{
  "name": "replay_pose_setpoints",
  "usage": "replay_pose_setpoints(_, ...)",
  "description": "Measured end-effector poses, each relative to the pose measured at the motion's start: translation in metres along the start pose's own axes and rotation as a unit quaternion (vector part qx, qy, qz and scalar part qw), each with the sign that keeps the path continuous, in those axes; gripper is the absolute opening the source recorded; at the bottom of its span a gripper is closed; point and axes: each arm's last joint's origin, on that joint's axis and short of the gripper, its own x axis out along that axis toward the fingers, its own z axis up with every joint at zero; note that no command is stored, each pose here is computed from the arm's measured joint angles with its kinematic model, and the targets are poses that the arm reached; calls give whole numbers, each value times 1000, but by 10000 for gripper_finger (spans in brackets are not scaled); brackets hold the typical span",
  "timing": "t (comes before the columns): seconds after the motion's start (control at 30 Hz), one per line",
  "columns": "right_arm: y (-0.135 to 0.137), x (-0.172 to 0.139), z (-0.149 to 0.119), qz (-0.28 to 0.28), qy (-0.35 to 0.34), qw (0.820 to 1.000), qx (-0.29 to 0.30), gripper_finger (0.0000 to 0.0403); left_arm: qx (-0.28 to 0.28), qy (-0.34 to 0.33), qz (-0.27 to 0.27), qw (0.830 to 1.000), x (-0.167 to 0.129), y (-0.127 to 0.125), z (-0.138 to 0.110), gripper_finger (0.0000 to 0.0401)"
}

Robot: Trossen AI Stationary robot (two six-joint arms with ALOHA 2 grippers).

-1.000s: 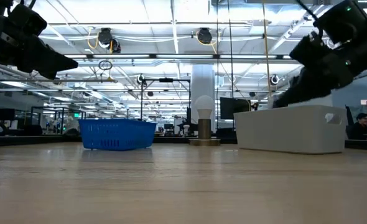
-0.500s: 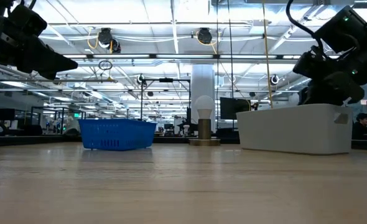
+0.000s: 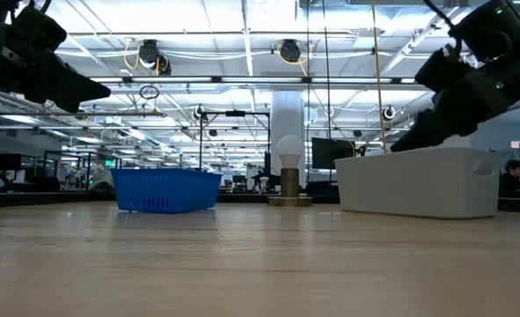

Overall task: Pick & Place Office items
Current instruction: Return to Home Position

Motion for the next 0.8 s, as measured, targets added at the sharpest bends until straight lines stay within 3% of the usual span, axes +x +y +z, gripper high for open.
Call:
replay_pose_setpoints(0.23, 1, -17, 13, 38, -81, 996, 7, 262, 28, -9, 15, 999, -7, 2, 17, 15)
replay_pose_setpoints(0.4, 2, -39, 23, 75, -164, 984, -3, 187, 41, -29, 13, 999, -17, 4, 37, 4)
replay_pose_setpoints(0.63, -1, -57, 18, 79, -250, 965, 1, 30, 51, -55, 15, 997, -17, 5, 34, 2)
replay_pose_setpoints(0.7, -1, -59, 14, 80, -263, 962, 0, 9, 49, -61, 16, 997, -18, 5, 34, 2)
replay_pose_setpoints(0.8, -2, -59, 8, 81, -274, 958, 0, 14, 48, -65, 16, 997, -20, 5, 33, 2)
